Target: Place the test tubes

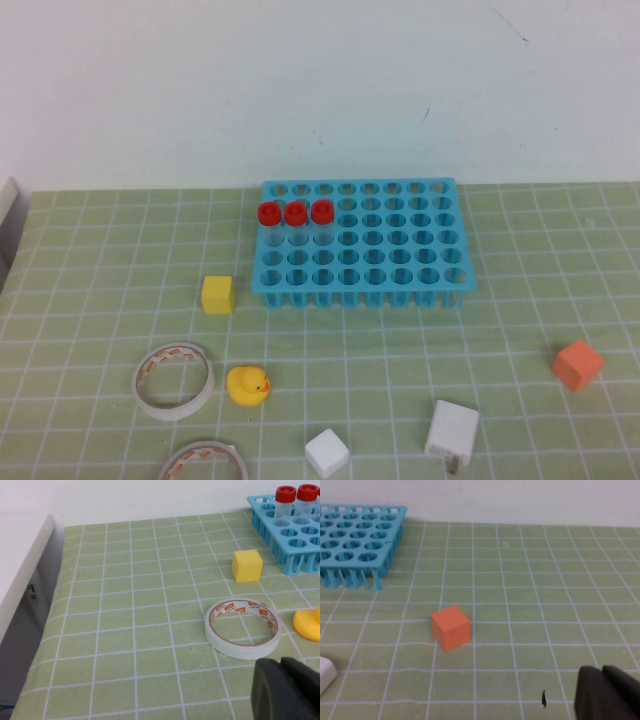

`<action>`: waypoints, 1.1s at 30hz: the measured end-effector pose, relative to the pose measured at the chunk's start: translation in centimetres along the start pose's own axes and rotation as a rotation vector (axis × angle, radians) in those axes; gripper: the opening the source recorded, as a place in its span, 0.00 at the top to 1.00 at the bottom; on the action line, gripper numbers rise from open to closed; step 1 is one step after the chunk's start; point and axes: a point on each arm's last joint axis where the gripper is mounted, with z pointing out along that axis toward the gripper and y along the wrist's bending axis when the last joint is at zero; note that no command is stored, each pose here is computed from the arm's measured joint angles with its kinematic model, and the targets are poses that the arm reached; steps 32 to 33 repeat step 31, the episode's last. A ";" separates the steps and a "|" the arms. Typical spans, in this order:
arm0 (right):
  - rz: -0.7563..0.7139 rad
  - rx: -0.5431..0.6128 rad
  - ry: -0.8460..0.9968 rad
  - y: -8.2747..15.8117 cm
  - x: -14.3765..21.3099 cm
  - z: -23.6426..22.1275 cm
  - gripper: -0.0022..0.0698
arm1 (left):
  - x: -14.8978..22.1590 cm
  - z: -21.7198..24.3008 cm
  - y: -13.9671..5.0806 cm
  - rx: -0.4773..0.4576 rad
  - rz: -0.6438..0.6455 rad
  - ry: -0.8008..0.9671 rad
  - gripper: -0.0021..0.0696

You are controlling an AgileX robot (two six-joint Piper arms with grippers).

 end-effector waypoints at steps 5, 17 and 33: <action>-0.053 0.001 0.000 -0.1 0.0 0.0 0.97 | 0.0 0.0 0.0 0.000 0.000 0.000 0.97; -0.079 0.003 0.000 -0.1 0.0 0.0 0.97 | 0.0 0.0 0.0 0.000 0.000 0.000 0.97; -0.083 0.005 0.000 -0.2 0.0 0.0 0.97 | 0.0 0.0 0.0 0.000 0.000 0.000 0.97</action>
